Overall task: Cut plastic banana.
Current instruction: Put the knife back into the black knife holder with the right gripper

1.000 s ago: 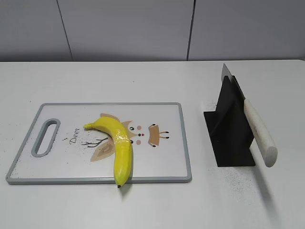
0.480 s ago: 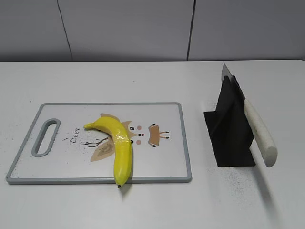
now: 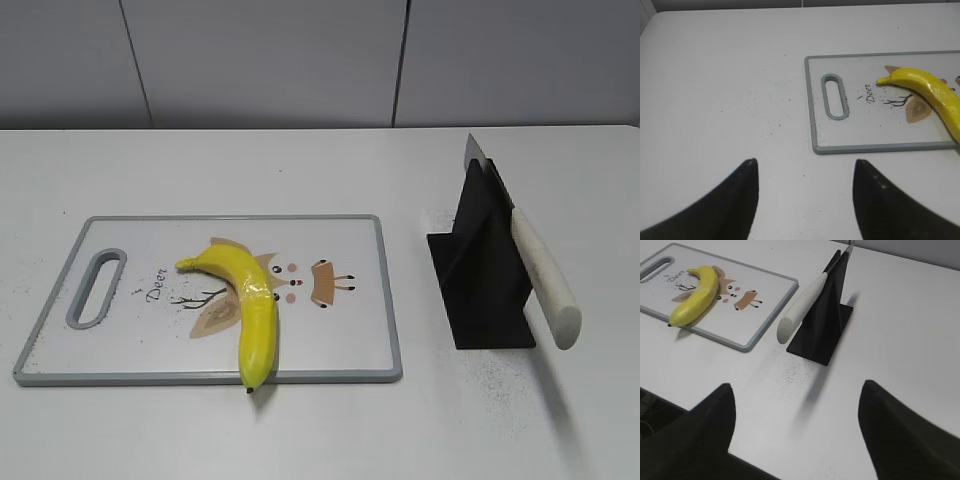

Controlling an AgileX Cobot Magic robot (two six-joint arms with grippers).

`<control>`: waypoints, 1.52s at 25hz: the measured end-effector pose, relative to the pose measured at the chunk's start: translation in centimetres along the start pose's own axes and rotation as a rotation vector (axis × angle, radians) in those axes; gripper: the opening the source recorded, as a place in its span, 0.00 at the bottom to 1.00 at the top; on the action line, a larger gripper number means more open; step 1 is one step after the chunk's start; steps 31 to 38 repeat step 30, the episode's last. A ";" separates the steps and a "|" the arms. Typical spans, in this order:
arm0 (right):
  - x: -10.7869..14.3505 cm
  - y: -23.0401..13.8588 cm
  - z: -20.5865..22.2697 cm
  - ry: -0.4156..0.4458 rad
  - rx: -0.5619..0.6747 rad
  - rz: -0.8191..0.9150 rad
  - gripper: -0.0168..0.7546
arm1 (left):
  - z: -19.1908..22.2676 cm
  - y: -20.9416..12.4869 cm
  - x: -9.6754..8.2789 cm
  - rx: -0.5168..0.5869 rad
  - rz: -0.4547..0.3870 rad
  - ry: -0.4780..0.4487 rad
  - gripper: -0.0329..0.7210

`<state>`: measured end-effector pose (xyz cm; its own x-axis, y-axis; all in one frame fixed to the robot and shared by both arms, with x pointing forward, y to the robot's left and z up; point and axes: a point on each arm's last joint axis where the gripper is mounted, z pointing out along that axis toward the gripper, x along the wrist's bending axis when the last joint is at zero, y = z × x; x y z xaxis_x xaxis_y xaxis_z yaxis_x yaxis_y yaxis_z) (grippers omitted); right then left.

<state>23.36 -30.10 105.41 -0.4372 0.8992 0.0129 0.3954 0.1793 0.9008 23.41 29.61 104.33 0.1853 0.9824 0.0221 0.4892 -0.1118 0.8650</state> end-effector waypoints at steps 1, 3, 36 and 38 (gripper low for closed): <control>0.0 0.0 0.0 0.000 0.000 0.000 0.77 | 0.0 0.0 0.0 0.000 0.000 0.000 0.79; 0.0 0.0 0.0 -0.011 0.000 0.005 0.77 | 0.0 0.0 0.0 0.000 0.000 0.000 0.78; 0.2 0.0 0.1 -0.314 -0.004 0.151 0.76 | 0.0 0.0 0.0 0.000 0.000 0.000 0.75; 0.2 0.0 0.1 -0.314 -0.004 0.151 0.76 | 0.0 0.0 0.0 0.000 0.000 0.000 0.75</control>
